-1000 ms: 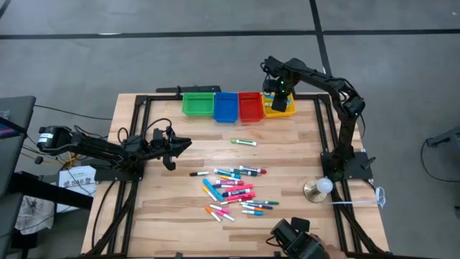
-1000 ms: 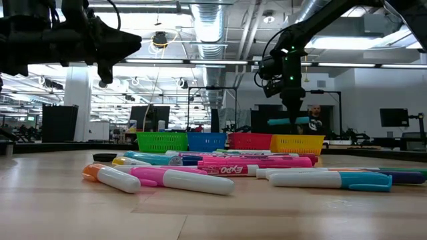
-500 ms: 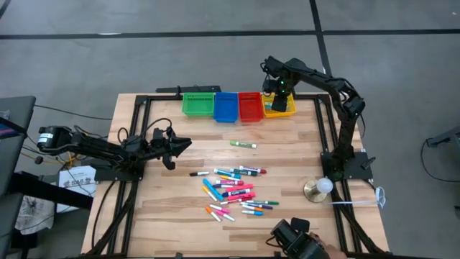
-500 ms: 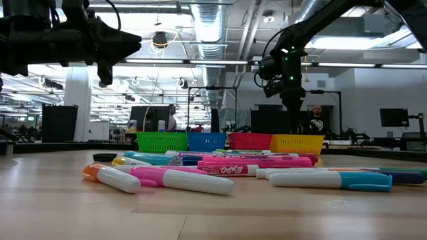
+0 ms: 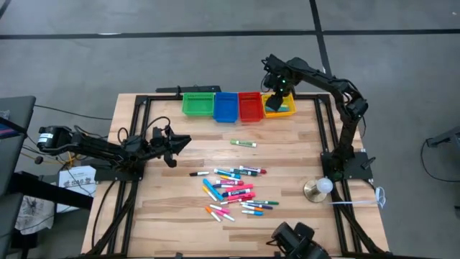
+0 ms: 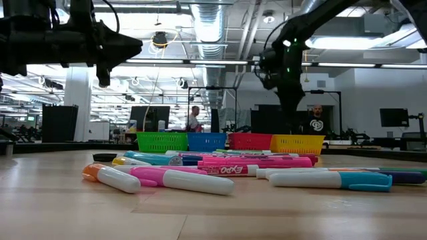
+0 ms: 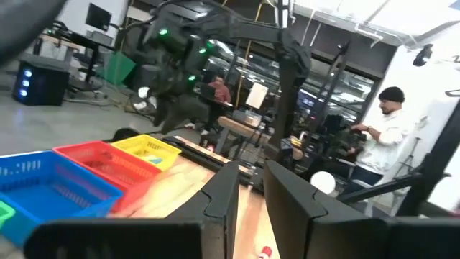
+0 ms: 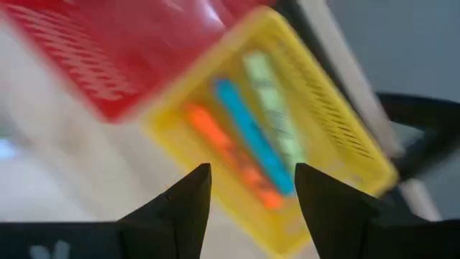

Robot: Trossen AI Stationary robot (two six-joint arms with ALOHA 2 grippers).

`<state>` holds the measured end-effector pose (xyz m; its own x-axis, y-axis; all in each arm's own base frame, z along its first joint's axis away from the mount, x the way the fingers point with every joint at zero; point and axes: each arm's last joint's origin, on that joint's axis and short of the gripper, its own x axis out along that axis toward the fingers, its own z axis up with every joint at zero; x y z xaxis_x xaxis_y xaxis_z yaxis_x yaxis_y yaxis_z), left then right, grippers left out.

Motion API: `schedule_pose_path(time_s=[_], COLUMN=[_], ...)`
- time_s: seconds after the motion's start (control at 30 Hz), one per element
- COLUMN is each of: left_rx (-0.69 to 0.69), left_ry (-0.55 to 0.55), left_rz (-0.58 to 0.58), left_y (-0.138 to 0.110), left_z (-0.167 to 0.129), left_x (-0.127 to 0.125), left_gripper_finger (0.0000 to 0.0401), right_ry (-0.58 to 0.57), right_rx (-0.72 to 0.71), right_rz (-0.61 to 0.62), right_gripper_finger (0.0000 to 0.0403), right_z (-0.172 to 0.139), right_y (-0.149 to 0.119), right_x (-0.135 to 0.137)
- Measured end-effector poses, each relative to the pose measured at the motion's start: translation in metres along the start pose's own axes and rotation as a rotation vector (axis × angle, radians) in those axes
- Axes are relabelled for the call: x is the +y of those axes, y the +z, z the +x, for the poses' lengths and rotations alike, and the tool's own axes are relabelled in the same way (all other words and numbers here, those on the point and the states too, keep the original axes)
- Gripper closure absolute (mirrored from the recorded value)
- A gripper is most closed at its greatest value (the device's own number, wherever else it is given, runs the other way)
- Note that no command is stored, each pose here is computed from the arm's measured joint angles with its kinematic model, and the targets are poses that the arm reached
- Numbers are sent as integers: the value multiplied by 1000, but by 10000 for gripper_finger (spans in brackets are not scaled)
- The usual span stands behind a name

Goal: Pick & Place Markers
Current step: Put the top large pink highlighter pen into the yellow bin

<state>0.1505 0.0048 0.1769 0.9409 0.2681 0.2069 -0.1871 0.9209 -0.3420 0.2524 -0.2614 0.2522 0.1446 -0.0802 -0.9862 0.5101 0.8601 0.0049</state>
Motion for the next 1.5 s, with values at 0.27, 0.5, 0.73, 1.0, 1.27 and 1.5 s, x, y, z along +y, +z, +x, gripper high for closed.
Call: schedule_pose_path(time_s=[0.27,0.5,0.73,1.0,1.27,1.5], left_rx=[14,108,190,292,397,428], left_ry=[-10,-61,-191,-375,-498,-570], left_rz=[-58,-60,-116,-130,-199,-208], left_y=[-1,-9,-12,-19,-27,-29], left_z=[0,-1,-2,-7,-17,-23], left_x=[0,-1,-4,-16,-34,-44], left_gripper_finger=[335,335,335,335,335,335], right_ry=[308,482,521,350,334,226], right_rx=[-356,-493,-395,-274,-125,-169], right_rz=[-132,-385,-526,-513,-467,-421], right_gripper_finger=[198,203,210,225,239,248], right_z=[-54,-77,-64,-40,-33,-38], right_y=[7,9,3,-7,-42,-74], right_x=[52,119,180,238,297,341])
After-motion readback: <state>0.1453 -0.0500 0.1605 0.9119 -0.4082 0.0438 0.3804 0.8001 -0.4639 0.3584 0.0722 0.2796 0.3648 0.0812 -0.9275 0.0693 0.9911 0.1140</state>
